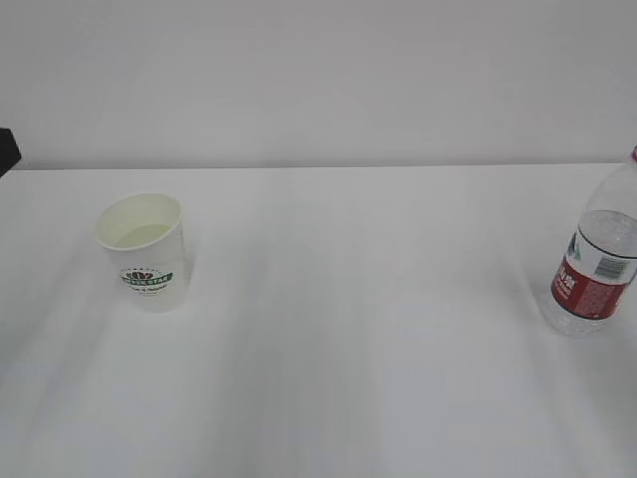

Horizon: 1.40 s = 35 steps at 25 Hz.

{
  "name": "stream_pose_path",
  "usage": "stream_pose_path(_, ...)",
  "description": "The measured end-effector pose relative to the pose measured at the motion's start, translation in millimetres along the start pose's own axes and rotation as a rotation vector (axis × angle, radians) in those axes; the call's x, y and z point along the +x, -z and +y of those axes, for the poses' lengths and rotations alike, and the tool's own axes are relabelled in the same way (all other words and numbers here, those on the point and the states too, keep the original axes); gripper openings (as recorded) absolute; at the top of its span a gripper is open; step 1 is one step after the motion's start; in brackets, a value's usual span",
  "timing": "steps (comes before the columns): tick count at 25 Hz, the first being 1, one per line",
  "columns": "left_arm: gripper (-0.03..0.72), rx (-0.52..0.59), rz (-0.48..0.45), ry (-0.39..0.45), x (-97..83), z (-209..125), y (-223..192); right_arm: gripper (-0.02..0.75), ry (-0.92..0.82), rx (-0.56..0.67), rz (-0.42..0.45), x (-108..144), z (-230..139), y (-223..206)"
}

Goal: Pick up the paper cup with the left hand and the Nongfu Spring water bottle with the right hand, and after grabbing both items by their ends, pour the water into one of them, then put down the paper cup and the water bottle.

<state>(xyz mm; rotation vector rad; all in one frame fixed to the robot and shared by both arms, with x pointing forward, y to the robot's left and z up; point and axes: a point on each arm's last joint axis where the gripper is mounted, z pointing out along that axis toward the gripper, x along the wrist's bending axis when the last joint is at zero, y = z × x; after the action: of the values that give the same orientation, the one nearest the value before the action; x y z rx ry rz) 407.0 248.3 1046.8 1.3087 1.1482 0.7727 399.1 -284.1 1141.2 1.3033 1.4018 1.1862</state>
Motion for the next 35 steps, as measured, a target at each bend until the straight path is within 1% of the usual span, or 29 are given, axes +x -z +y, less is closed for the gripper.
stream_pose_path(5,0.561,0.07,0.049,-0.006,0.5,10,11,0.593,-0.001,0.052,-0.004,0,7,6)
stream_pose_path(9,0.531,0.137,0.088,-0.006,1.7,15,19,0.592,-0.001,0.098,-0.008,-1,5,19)
stream_pose_path(14,0.503,0.241,0.144,-0.012,3.5,19,29,0.592,0.009,0.089,-0.016,-2,5,44)
stream_pose_path(22,0.496,0.265,0.169,-0.022,4.0,21,50,0.592,0.067,0.131,-0.075,-8,-5,91)
stream_pose_path(32,0.491,0.231,0.201,0.003,2.3,30,106,0.592,0.085,0.135,-0.133,-14,-21,142)
stream_pose_path(35,0.477,0.255,0.221,0.001,1.5,36,124,0.592,0.08,0.139,-0.137,-14,-26,151)
